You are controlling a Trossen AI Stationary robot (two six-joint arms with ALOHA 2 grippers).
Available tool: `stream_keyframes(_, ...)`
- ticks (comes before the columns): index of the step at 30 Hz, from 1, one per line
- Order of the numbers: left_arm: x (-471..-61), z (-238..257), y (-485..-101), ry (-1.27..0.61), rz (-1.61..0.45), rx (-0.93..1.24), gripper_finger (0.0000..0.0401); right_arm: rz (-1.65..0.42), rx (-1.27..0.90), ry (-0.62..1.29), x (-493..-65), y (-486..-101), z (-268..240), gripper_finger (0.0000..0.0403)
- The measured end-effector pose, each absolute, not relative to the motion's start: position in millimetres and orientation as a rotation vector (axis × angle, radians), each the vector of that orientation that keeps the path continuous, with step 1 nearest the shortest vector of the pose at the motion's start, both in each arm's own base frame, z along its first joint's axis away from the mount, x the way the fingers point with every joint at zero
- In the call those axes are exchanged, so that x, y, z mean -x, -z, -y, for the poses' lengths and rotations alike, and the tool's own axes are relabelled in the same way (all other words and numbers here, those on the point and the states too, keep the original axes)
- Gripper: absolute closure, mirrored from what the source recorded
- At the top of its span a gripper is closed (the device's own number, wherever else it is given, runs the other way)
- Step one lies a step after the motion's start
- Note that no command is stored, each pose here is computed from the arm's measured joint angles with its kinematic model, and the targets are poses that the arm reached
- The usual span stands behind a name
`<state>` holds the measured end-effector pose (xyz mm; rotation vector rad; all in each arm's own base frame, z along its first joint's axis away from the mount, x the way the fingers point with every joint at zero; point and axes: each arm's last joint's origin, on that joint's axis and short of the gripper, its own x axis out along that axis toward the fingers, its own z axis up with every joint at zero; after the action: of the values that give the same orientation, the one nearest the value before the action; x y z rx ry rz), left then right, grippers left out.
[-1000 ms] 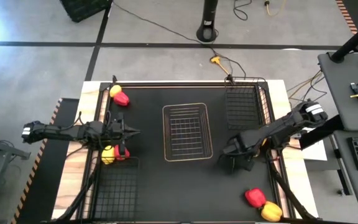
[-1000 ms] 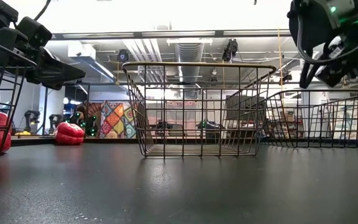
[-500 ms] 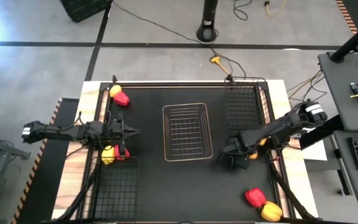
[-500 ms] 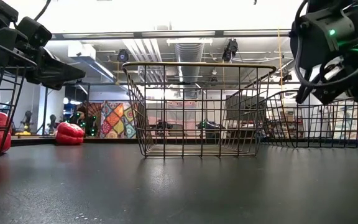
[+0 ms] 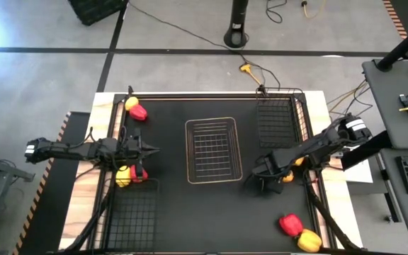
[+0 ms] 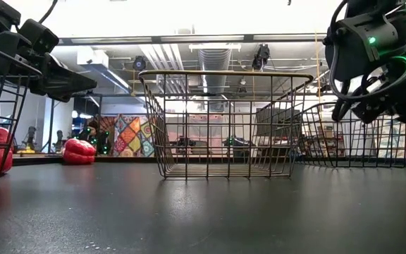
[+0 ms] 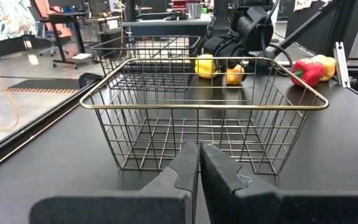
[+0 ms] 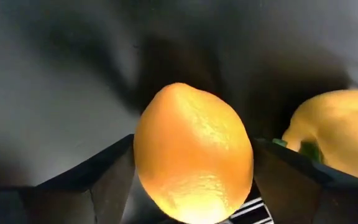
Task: Sort produce into baskets
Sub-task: Put the bottom right lemon into the top black wire basket
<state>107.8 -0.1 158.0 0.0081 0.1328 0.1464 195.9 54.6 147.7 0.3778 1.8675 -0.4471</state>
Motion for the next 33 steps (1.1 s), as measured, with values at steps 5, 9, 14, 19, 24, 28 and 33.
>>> stream_keyframes(5,-107.8,0.1,-158.0,-0.146,-0.133,-0.008,0.0401,-1.859,-0.398,0.425,-196.0,-143.6,-55.3,0.0079)
stream_keyframes(9,-107.8,0.1,-158.0,-0.146,-0.133,-0.008,0.0401,-1.865,-0.392,0.435,-196.0,-139.1,-55.3,0.0065)
stream_keyframes(14,-107.8,0.1,-158.1,-0.146,-0.132,-0.008,0.0401,-1.868,-0.382,0.437,-195.1,-139.2,-55.2,0.0096)
stream_keyframes(19,-107.8,0.1,-158.0,-0.146,-0.133,-0.008,0.0401,-1.869,-0.383,0.435,-194.9,-139.5,-55.2,0.0155)
stream_keyframes(24,-107.8,0.1,-158.1,-0.146,-0.132,-0.008,0.0401,-1.882,-0.381,0.433,-200.7,-153.1,-56.9,0.0159)
stream_keyframes(28,-107.8,0.1,-158.1,-0.146,-0.132,-0.008,0.0401,-1.851,-0.383,0.418,-215.3,-182.7,-60.6,0.0161)
stream_keyframes(33,-107.8,0.1,-158.0,-0.146,-0.132,-0.008,0.0401,-1.751,-0.366,0.410,-234.3,-230.2,-64.0,0.0161)
